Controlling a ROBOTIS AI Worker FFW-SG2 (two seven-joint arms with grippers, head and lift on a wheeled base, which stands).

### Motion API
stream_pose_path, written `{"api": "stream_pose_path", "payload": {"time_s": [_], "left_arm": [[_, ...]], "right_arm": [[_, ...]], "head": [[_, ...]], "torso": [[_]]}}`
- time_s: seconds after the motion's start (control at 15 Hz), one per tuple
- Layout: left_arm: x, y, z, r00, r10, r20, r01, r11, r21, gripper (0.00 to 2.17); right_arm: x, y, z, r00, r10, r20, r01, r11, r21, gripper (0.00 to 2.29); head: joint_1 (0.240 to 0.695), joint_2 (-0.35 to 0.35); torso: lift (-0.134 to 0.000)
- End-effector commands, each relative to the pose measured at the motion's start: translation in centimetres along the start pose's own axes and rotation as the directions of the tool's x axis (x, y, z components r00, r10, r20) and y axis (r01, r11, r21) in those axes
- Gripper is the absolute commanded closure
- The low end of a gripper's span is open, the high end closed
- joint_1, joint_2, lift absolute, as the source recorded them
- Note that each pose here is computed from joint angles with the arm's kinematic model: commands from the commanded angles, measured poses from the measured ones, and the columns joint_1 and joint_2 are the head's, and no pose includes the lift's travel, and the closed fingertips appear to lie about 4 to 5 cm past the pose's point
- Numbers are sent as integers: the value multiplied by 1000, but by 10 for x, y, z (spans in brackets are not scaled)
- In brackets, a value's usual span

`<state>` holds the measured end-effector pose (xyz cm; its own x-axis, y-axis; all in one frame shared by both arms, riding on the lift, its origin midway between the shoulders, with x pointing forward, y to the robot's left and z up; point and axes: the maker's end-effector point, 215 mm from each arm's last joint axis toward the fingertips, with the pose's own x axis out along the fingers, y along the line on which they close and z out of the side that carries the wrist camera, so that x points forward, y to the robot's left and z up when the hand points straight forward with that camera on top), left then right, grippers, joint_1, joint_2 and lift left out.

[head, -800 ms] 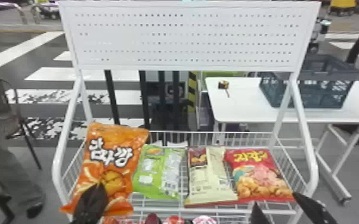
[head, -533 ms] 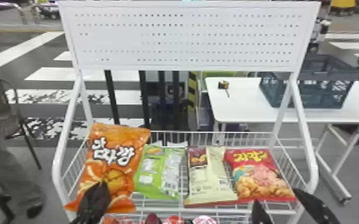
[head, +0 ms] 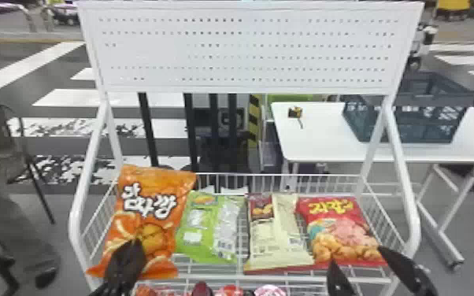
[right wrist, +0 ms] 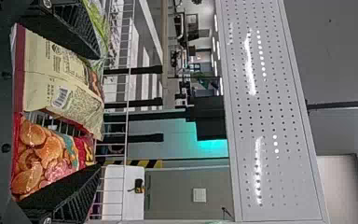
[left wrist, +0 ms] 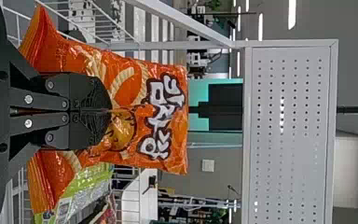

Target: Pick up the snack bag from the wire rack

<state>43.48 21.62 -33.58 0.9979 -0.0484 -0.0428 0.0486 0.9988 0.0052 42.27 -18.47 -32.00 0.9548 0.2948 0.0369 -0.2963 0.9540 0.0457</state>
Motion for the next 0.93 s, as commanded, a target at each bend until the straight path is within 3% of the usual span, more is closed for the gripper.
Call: {"api": "stream_pose_path", "payload": {"time_s": [0.0,0.4,0.87], "left_arm": [[4,-1,0,1000,-3,0,3,1000,-5,2108],[4,-10,4,1000,-18,8,18,1000,-9,2108],[4,-11,7,1000,-17,15,17,1000,-4,2108]], "right_arm": [[-1,-3,-1,1000,-6,-3,6,1000,1,46],[-7,-17,-1,999,-48,-8,48,999,-3,46],[73,-60,-58,991,-95,-91,97,995,25,87]], "head": [[499,0],[499,0],[499,0]], "torso": [[0],[0],[0]]}}
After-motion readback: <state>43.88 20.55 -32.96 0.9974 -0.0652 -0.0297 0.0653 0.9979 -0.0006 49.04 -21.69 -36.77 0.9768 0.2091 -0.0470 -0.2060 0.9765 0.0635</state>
